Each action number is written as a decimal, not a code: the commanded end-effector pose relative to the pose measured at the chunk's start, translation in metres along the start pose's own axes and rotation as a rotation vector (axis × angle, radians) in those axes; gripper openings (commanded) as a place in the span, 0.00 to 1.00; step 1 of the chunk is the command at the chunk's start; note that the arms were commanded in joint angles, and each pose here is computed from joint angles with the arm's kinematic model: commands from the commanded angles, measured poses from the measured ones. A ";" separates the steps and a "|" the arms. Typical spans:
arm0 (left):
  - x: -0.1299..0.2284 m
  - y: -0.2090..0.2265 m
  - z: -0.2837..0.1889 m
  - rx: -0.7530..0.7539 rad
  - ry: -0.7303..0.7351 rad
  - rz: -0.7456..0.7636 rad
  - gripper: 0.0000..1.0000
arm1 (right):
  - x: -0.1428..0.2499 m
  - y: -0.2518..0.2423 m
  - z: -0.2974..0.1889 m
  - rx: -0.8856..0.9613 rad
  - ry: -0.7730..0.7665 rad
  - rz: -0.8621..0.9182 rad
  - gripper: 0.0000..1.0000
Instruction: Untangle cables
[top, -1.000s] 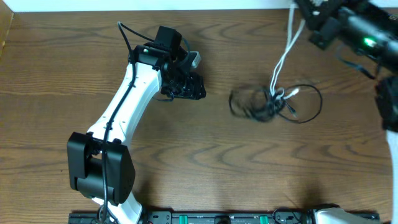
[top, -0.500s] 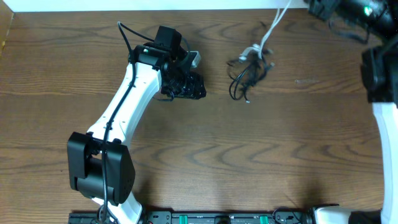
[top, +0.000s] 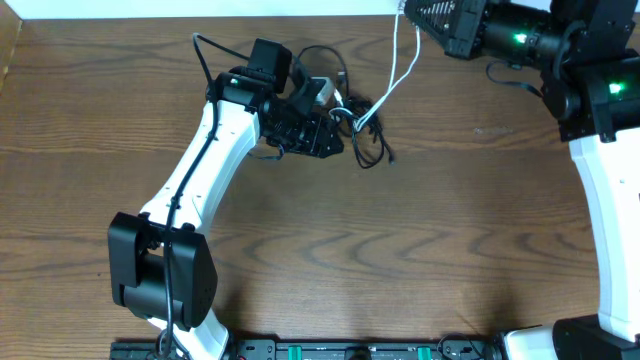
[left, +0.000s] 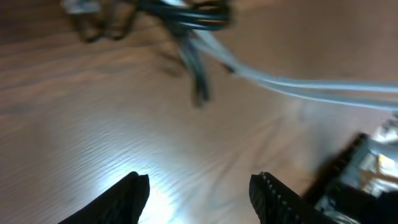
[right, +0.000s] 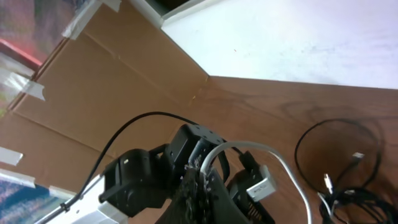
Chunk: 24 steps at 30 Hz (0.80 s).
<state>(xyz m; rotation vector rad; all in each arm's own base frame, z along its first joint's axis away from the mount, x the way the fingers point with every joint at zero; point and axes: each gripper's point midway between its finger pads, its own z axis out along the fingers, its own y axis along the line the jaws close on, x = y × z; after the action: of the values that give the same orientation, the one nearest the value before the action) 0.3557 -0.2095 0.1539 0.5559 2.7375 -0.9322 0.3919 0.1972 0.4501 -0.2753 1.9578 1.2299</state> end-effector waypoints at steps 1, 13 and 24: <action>0.000 -0.018 -0.001 0.106 -0.007 0.055 0.57 | -0.001 0.009 -0.006 -0.004 -0.010 -0.055 0.01; -0.009 -0.017 0.005 0.069 -0.032 -0.043 0.57 | -0.031 0.002 -0.032 -0.042 -0.089 -0.023 0.01; -0.051 0.005 0.027 -0.093 -0.243 -0.230 0.58 | -0.042 -0.004 -0.056 -0.083 -0.104 0.007 0.01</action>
<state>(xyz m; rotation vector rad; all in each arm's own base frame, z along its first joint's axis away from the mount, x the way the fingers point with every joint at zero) 0.3982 -0.2415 0.1551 0.2930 2.6117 -0.9163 0.4068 0.1397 0.4787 -0.2100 1.8419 1.2682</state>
